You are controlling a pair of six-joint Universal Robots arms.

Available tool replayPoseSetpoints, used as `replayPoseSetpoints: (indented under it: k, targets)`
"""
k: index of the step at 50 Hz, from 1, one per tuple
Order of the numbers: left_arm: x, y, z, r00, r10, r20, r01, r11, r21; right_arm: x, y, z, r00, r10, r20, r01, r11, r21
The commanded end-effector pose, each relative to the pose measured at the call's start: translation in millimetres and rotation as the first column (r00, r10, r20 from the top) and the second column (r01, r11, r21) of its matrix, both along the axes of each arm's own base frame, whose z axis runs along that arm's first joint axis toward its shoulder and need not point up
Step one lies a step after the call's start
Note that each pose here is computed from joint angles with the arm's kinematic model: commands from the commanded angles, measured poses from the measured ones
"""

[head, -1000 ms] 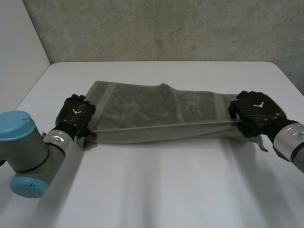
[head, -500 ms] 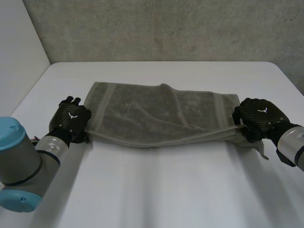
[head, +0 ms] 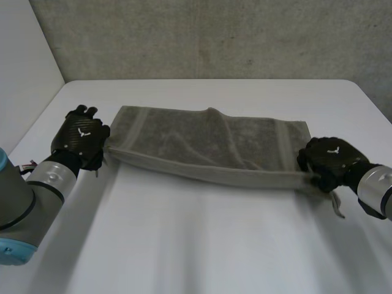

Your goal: Fold the towel.

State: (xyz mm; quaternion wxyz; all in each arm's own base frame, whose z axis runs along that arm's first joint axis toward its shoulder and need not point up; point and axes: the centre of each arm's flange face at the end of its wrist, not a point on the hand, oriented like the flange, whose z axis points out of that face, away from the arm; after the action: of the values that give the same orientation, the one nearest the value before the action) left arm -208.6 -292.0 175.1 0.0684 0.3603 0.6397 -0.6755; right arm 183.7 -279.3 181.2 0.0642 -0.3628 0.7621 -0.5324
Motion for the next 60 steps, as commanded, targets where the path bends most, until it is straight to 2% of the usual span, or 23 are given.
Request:
replayPoseSetpoints:
  k: [1,6,13,21,27,32,36,40,42,47,60]
  targets:
    - [9,-8,-3,1.000,0.029,0.002,-0.029,1.000,0.005,-3,2,-22,0.967,0.115,-0.227,-0.126,0.991,-0.034]
    - [9,-8,-4,1.000,0.031,0.002,-0.031,1.000,0.006,-7,3,-22,0.950,0.150,-0.273,-0.164,0.986,-0.032]
    - [10,-8,-5,0.999,0.032,0.003,-0.032,0.999,0.009,-4,5,-19,0.955,0.187,-0.230,-0.200,0.979,-0.031]
    - [9,-7,-6,1.000,0.029,0.004,-0.029,0.999,0.015,-2,7,-23,0.980,0.148,-0.132,-0.145,0.989,0.032]
    - [9,-7,-6,1.000,0.028,0.005,-0.028,1.000,0.015,-3,4,-21,0.984,0.127,-0.124,-0.124,0.992,0.031]
    - [9,-6,-6,1.000,0.027,0.007,-0.027,1.000,0.014,-9,-3,-17,0.993,0.061,-0.104,-0.056,0.997,0.048]
    - [5,0,8,1.000,0.014,0.002,-0.014,1.000,-0.014,-10,-1,0,0.996,0.038,-0.076,-0.033,0.998,0.062]
    - [5,9,33,1.000,0.009,-0.011,-0.010,0.998,-0.061,-12,3,32,0.998,0.014,-0.058,-0.015,1.000,-0.018]
    - [5,14,44,1.000,0.006,-0.014,-0.007,0.997,-0.077,-21,4,56,0.999,-0.035,-0.030,0.032,0.996,-0.082]
    - [7,37,77,0.999,-0.031,-0.019,0.029,0.994,-0.108,-27,10,80,0.998,-0.067,0.021,0.069,0.988,-0.139]
    - [14,76,91,0.999,-0.051,-0.001,0.051,0.997,-0.059,-36,34,122,0.997,-0.070,0.030,0.075,0.973,-0.217]
